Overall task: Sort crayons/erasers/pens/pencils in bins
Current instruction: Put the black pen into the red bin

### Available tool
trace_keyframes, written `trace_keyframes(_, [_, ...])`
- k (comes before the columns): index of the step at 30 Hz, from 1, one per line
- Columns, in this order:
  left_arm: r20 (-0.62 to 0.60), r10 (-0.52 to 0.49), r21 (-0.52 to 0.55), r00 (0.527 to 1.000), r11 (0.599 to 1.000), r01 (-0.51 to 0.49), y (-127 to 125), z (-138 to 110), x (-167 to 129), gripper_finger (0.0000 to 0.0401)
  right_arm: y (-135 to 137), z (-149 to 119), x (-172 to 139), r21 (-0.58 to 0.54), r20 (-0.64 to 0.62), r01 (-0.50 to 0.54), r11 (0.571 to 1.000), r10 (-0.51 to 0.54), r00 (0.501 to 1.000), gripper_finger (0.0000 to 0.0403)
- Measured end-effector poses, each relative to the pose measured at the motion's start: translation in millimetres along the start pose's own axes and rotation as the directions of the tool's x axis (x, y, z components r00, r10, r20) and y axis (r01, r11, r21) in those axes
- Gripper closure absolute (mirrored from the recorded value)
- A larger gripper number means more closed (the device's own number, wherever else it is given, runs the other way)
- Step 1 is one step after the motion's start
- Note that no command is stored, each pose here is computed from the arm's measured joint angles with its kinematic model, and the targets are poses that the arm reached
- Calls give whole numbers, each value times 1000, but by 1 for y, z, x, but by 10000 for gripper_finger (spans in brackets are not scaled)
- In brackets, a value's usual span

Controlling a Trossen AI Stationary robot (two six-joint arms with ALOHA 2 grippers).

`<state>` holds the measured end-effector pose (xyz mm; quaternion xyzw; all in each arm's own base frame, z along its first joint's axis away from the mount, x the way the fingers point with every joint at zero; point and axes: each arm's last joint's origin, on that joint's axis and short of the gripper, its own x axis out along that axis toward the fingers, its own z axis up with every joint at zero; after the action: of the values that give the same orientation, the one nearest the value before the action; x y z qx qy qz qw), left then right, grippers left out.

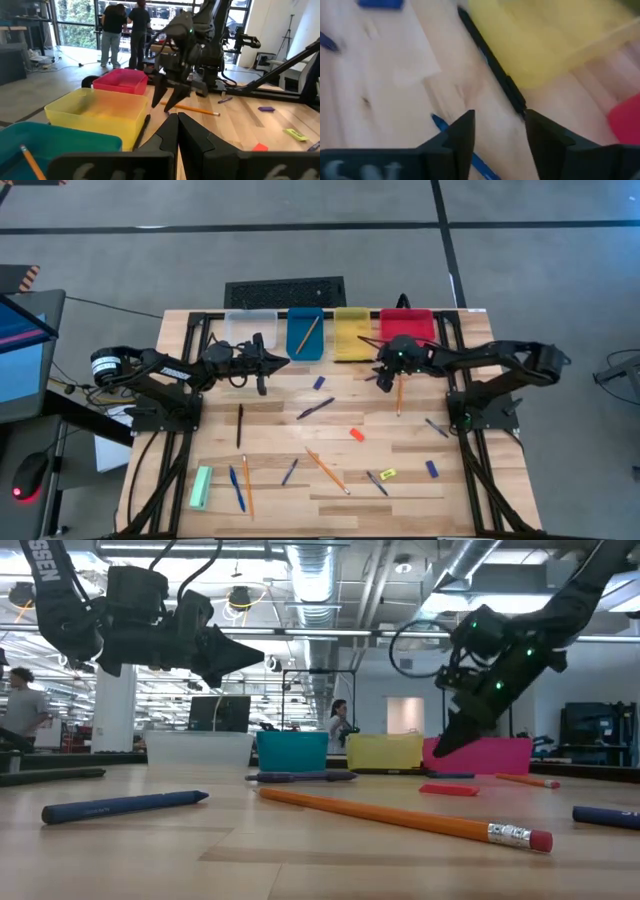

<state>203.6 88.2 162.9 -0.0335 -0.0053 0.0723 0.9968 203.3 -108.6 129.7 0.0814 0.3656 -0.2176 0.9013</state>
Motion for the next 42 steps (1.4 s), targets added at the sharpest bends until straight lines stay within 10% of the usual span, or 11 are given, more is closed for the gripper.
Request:
trace_keyframes(10, [0,0,5,1000,1000,0,0,0,0,401,-22,-2,20,-59,-20,43,997,-44,999,183])
trace_keyframes(30, [-1,0,8,1000,1000,0,0,0,0,401,-8,-1,24,-43,-94,-129,991,124,988,347])
trace_keyframes(42, [-1,-1,9,1000,1000,1,0,0,0,401,11,14,16,-19,-131,-129,991,126,983,283])
